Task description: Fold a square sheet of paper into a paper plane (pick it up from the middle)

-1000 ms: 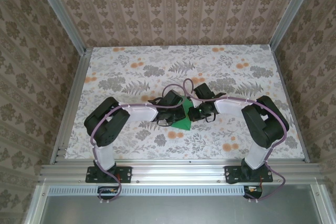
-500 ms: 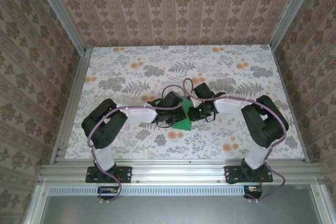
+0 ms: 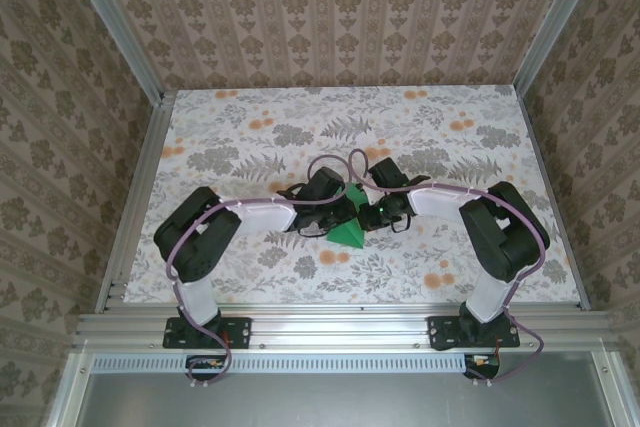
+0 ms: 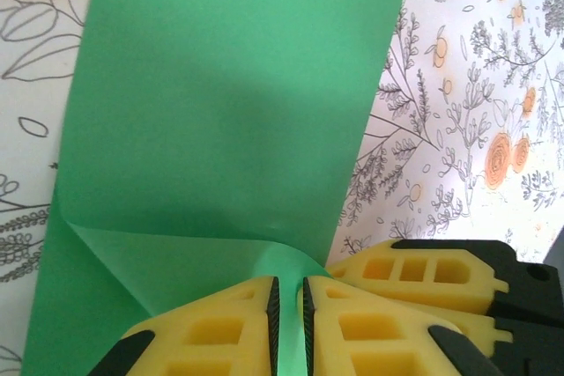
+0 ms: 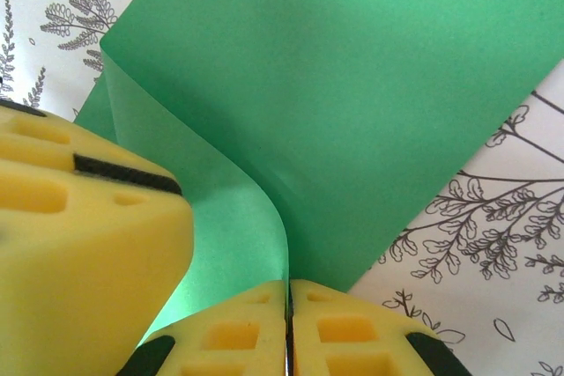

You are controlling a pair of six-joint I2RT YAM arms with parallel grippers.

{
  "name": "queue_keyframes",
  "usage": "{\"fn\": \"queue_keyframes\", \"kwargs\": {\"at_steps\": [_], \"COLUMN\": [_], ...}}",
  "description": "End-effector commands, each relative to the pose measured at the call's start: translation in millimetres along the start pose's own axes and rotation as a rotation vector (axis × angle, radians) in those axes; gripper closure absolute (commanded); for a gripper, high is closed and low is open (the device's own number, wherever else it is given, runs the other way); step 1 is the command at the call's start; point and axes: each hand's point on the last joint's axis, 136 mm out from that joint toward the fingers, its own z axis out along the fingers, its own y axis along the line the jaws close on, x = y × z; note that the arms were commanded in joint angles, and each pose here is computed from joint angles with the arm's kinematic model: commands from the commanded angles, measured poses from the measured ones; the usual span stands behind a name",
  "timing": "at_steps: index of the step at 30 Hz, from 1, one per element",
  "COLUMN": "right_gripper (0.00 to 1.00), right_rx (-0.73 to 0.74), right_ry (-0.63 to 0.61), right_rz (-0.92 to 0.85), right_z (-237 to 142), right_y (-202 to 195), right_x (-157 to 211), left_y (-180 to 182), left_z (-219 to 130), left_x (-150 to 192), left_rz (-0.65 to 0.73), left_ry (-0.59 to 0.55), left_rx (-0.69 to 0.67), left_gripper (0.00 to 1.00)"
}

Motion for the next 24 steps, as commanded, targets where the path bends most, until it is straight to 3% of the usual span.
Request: {"fn": "queue_keyframes", "kwargs": {"at_steps": [1,8,19,22,24], "right_gripper": [0.91,0.89,0.64,0.63,0.69], "right_rx": [-0.001,-0.006,0.023,0.0,-0.077], "right_ry": [0.025,0.016,-0.077,-0.109,-0.109], "right_rz": [0.014,0.019,0.05,0.076,0.084], "right_z": [4,2,-41,-53,-57], "right_y": [-2,0,4,9,23], "right_x": [5,1,-11,-7,-3], "left_y": [17,57,57,56,55], "left_z": [9,11,15,15,15], "left_x": [7,19,24,24,24], "left_rz": [-0.029,-0.055,-0.033,-0.031,-0.03], "left_ry": [0.037,0.053,0.065,0.065,0.064], "left_rx": [-0.057,-0.189,-0.196,-0.193,-0.191], "left_gripper": [0.83,0.87,0.89,0.89,0.89]}}
